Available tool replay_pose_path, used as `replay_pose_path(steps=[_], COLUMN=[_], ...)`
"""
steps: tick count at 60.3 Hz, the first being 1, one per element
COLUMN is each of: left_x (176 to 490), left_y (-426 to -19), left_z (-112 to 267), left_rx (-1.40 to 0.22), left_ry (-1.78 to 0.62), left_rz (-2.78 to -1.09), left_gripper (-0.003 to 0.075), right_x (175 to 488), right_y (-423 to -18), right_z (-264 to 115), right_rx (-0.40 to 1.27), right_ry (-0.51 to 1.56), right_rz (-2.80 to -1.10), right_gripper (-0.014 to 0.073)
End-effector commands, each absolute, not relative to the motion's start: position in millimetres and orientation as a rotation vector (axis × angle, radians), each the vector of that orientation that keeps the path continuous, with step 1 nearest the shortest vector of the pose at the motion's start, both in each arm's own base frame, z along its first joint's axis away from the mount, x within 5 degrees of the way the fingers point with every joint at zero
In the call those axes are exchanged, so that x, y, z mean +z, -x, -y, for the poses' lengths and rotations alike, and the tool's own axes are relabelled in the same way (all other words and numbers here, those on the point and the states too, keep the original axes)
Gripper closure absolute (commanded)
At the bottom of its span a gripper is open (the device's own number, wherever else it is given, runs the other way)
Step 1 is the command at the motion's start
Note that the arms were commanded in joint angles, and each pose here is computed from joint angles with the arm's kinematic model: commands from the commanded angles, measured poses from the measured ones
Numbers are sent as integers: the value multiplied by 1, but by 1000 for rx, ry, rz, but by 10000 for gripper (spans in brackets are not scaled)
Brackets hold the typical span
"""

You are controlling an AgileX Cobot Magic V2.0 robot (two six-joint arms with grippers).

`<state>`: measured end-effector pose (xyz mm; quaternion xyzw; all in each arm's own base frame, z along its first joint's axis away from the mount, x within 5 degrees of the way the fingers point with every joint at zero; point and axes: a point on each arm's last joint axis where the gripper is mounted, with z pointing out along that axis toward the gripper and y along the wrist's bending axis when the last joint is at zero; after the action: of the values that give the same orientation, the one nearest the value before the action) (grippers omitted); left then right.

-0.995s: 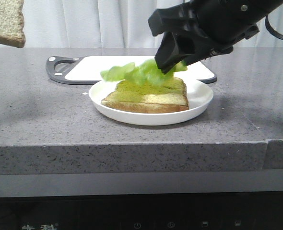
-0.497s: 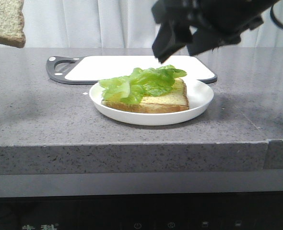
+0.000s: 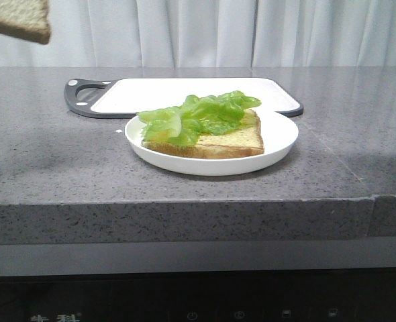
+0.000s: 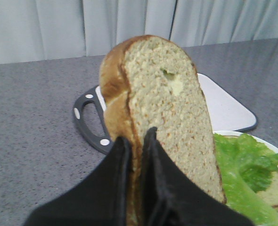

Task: Left arm grabs bread, right arm adds lettuce
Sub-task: 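Raise the right gripper away from the plate, then lower the held bread slice onto the lettuce with the left gripper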

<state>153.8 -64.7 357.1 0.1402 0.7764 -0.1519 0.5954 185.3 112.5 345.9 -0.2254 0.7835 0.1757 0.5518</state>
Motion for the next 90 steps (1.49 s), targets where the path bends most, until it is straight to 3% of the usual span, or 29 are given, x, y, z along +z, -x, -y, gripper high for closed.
replay_pose_path(steps=[1, 14, 25, 35, 48, 90], left_x=[384, 399, 401, 380, 341, 313], left_y=[-165, -205, -241, -280, -314, -332], left_z=[77, 118, 163, 196, 201, 186], left_rx=[-432, -709, -1029, -1260, -1284, -1242], left_ry=[-313, -290, -458, -519, -490, -469], left_rz=[-1761, -1953, -2068, -2167, -2299, -2406], left_gripper=[741, 740, 740, 741, 741, 740], right_x=[363, 354, 351, 351, 350, 351], right_y=[-169, -134, -118, -113, -113, -113], right_z=[-98, -78, -70, -68, -68, -68], right_rx=[396, 401, 411, 416, 417, 416], right_ry=[470, 444, 456, 464, 471, 466], right_rz=[-1678, -1605, -1602, -1607, -1619, -1609], right_gripper=[655, 657, 657, 657, 657, 657])
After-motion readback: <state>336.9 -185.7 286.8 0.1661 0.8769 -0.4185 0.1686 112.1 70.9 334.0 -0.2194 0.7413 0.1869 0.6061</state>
